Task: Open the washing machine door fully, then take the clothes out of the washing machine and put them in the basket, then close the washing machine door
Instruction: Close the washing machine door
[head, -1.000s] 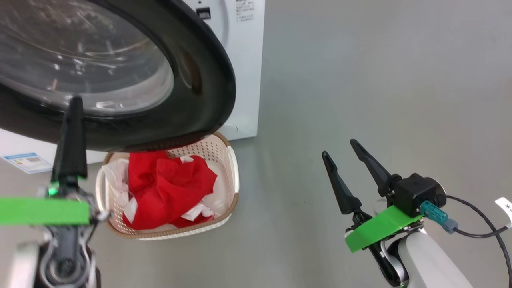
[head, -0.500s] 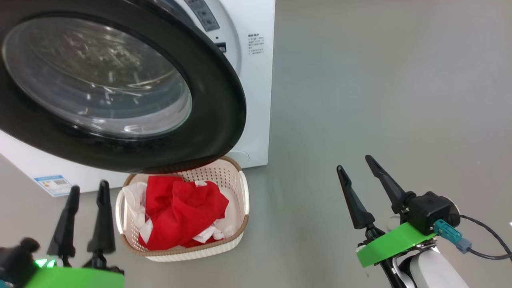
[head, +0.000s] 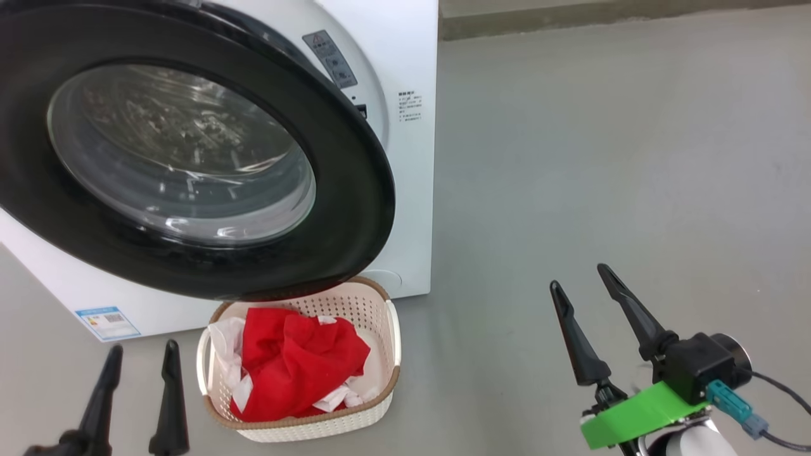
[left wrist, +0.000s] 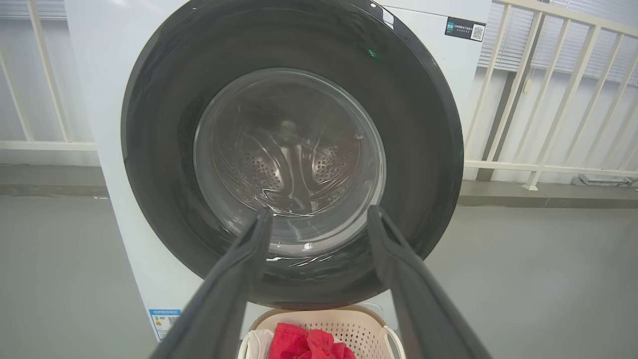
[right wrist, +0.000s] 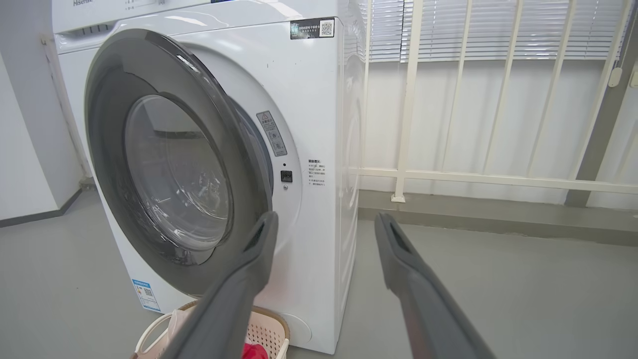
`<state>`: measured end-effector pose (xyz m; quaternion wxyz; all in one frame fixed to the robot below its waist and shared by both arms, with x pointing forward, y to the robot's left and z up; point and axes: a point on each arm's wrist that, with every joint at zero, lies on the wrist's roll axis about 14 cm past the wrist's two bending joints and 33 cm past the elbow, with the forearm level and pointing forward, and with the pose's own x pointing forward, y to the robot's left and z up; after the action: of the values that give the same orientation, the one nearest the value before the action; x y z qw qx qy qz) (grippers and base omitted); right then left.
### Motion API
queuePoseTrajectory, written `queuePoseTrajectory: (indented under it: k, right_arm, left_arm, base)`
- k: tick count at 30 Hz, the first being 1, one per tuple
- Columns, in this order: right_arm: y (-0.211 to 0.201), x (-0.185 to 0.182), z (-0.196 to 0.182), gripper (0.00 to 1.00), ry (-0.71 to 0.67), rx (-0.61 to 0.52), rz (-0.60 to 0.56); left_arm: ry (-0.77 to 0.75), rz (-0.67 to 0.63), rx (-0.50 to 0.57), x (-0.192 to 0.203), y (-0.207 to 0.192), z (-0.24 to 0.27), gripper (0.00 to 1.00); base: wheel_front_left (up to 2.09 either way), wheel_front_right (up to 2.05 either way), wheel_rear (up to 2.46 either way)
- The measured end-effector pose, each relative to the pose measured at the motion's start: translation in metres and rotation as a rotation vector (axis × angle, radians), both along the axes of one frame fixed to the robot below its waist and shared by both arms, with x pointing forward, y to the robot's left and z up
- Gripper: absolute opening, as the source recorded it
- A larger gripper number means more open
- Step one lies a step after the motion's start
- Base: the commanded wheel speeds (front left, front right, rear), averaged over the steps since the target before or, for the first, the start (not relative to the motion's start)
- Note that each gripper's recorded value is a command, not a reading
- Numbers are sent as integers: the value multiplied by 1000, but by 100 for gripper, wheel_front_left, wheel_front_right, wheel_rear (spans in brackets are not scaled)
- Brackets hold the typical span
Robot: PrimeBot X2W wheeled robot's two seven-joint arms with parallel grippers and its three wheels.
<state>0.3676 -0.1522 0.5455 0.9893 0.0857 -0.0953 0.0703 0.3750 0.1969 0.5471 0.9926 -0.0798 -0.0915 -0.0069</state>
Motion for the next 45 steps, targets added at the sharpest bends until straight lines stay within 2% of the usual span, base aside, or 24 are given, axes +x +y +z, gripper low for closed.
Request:
queuePoseTrajectory:
  k: [12,26,27,29,30,32,38,45]
  right_arm:
    - [-5,-20,-2,100,-1,-11,-20]
    - [1,-23,-8,99,17,-10,-3]
    - [1,-23,-9,85,19,-10,-2]
    - [3,-23,-11,44,25,-11,2]
    - [3,-23,-12,33,29,-11,4]
    - [5,-23,-14,0,36,-12,10]
    - [14,-18,-29,0,86,4,39]
    - [46,8,-29,0,103,8,142]
  left_arm:
    - [56,3,30,-26,-4,-21,100]
    - [39,34,40,-27,3,-17,100]
    - [37,36,38,-27,3,-16,100]
    - [35,37,37,-28,3,-15,100]
    - [34,38,36,-28,2,-15,100]
    - [34,33,29,-29,1,-15,100]
    - [33,29,28,-31,0,-15,100]
    - [48,38,19,-35,1,-21,100]
  base:
    - [0,0,0]
    - [0,0,0]
    - [0,0,0]
    - [0,0,0]
    - [0,0,0]
    - [0,0,0]
    - [0,0,0]
    - [0,0,0]
